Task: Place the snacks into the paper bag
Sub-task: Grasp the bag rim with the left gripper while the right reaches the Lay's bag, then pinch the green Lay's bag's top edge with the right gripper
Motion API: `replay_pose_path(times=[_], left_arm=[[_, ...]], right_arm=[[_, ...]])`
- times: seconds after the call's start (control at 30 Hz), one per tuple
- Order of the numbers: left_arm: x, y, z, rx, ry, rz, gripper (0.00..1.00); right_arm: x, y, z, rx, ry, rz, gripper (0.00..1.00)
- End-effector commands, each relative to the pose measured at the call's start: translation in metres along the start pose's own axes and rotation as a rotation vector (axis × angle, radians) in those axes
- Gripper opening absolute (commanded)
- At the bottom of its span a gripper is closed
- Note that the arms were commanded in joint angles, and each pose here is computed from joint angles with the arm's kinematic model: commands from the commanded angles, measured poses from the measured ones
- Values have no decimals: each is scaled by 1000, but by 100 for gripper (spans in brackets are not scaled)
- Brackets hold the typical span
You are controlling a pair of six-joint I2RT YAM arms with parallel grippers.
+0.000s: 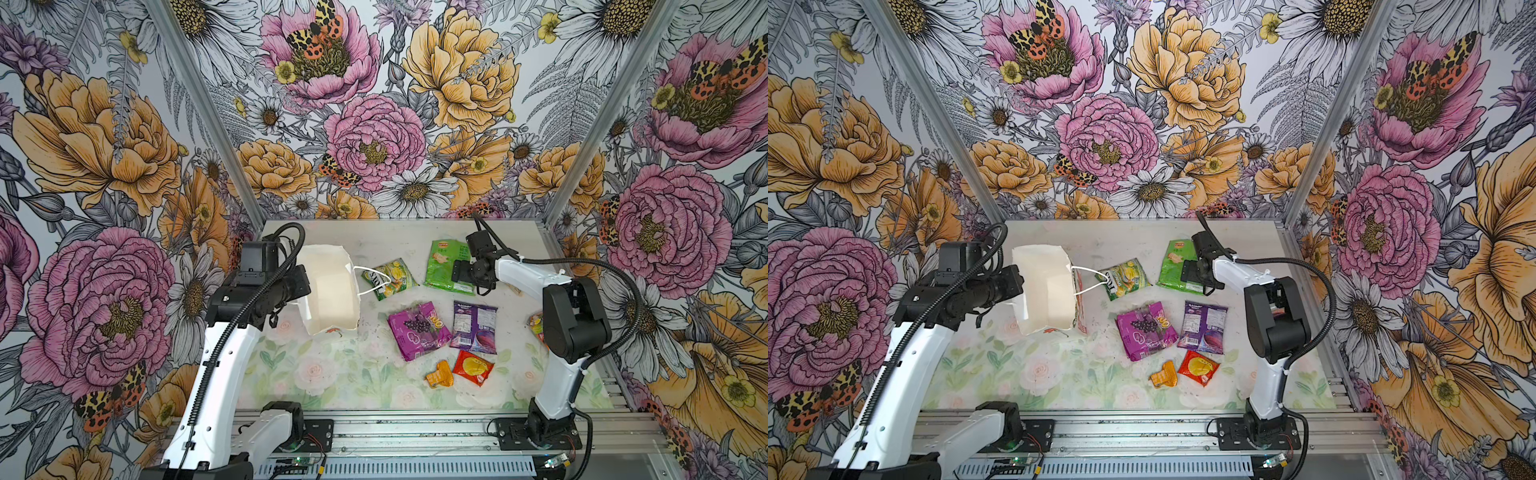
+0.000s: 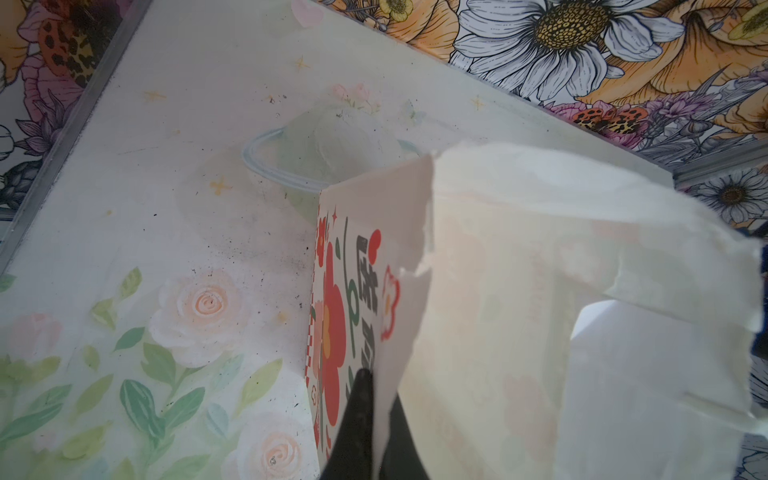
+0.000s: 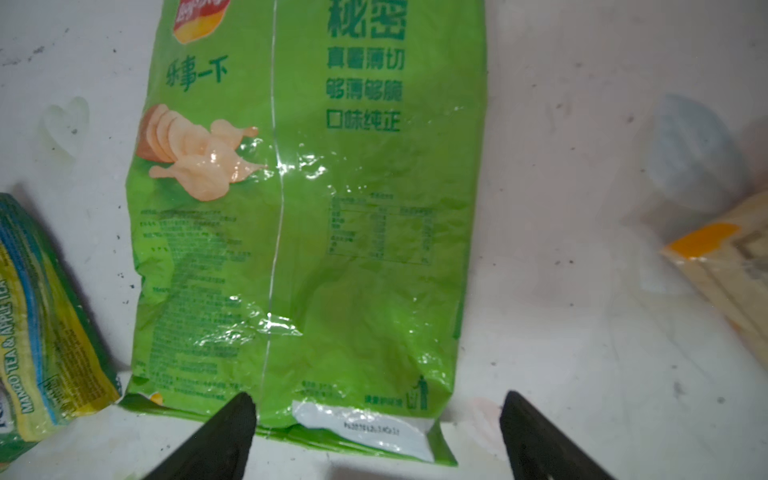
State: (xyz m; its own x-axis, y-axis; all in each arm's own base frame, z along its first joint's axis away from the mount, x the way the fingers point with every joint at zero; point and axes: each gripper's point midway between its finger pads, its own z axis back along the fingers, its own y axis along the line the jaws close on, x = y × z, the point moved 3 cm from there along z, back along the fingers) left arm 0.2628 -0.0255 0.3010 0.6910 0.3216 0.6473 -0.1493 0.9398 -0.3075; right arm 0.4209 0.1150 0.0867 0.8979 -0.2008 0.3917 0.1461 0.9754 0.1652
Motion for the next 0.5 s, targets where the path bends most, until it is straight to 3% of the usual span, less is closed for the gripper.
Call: replay_pose_path(times=[0.0,0.13,0.23,0.47], left_arm=[[7,-2,3,-20,-46,-20,0],[7,0,3,-15,-52,-17,0],[9,1,5,-9,-65,-13,0],[11,5,6,9,-76,-2,0]], right_arm=[[-6,18,-10,33,23,-22,93],[-27,38,-20,46,72,17,92],[-45,59,-20,101,116,45,83],[-59,100,18,207,89,113,79]])
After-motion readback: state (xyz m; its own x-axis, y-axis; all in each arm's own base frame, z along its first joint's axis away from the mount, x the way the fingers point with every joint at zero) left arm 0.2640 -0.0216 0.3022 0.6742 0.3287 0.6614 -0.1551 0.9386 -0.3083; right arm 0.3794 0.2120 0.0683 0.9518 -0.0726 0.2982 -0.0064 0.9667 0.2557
